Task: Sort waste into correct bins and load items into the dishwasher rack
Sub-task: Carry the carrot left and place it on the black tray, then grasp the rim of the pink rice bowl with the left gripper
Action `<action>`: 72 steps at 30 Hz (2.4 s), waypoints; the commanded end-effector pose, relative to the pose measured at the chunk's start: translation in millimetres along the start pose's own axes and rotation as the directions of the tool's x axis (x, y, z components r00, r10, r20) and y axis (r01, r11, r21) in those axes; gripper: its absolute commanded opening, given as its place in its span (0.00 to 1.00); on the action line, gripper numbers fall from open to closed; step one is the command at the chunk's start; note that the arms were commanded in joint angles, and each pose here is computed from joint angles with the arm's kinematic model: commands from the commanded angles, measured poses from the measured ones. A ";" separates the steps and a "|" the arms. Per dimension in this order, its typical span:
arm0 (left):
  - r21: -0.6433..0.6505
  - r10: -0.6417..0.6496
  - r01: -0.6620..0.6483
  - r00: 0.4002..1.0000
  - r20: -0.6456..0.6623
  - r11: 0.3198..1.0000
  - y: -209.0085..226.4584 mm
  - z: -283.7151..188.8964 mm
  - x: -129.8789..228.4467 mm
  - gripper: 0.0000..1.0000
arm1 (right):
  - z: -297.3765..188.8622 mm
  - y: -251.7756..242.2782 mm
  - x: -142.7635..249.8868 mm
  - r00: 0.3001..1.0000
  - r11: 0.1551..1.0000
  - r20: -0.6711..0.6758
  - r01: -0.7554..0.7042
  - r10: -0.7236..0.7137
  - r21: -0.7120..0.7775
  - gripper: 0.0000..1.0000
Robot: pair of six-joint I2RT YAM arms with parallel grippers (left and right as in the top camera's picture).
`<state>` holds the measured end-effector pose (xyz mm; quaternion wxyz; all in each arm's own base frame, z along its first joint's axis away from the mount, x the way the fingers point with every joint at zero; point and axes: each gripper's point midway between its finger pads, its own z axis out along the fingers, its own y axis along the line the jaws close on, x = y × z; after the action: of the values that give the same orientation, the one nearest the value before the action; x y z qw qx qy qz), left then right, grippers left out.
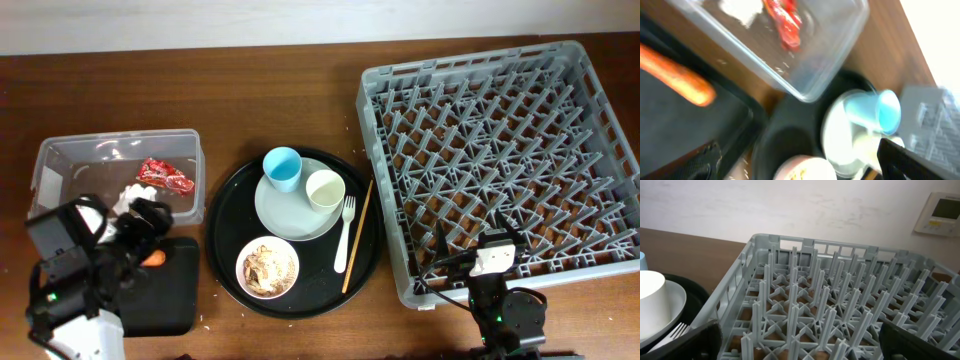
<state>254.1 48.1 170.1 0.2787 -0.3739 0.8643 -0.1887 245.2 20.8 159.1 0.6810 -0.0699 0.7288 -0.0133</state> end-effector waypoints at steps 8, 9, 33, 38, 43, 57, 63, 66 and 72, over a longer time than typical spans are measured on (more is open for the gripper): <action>0.089 0.445 -0.436 0.882 -0.153 0.895 -57.3 4.0 82.0 0.68 | 0.2 -2.7 3.3 1.000 1.000 -0.006 0.003 -0.003 0.013 0.99; 0.096 0.465 -0.455 0.870 -0.166 0.885 -60.3 5.3 88.7 0.66 | 0.2 -2.7 3.3 1.000 1.000 -0.006 0.003 -0.003 0.013 0.99; 0.132 0.539 -0.531 0.760 -0.363 0.837 -95.5 58.9 147.3 0.00 | 0.2 -2.7 3.3 1.000 1.000 -0.006 0.003 -0.003 0.013 0.99; 0.050 0.575 -0.595 0.748 -0.331 0.802 -90.4 58.7 141.4 0.00 | 0.2 -2.7 3.3 1.000 1.000 -0.006 0.003 -0.003 0.013 0.99; 0.115 0.662 -0.675 0.652 -0.369 0.728 -98.6 52.2 178.5 0.00 | 0.2 -2.7 3.3 1.000 1.000 -0.006 0.003 -0.003 0.013 0.99; -0.002 0.682 -0.773 0.561 -0.470 0.634 -77.8 99.9 224.2 0.46 | 0.2 -2.7 3.3 1.000 1.000 -0.006 0.003 -0.003 0.013 0.99; -0.001 0.670 -0.760 0.573 -0.472 0.650 -80.2 108.0 231.1 0.36 | 0.2 -2.7 3.3 1.000 1.000 -0.006 0.003 -0.003 0.013 0.99; 0.008 0.682 -0.771 0.557 -0.474 0.636 -80.9 106.7 240.1 0.34 | 0.2 -2.7 3.3 1.000 1.000 -0.006 0.003 -0.003 0.013 0.99; -0.025 0.691 -0.793 0.545 -0.475 0.609 -72.3 111.7 240.2 0.34 | 0.2 -2.7 3.3 1.000 1.000 -0.006 0.003 -0.003 0.013 0.99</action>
<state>222.0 -196.5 45.0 0.0852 0.0564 0.9938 -0.0443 245.2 20.8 159.1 0.6810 -0.0699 0.7288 -0.0133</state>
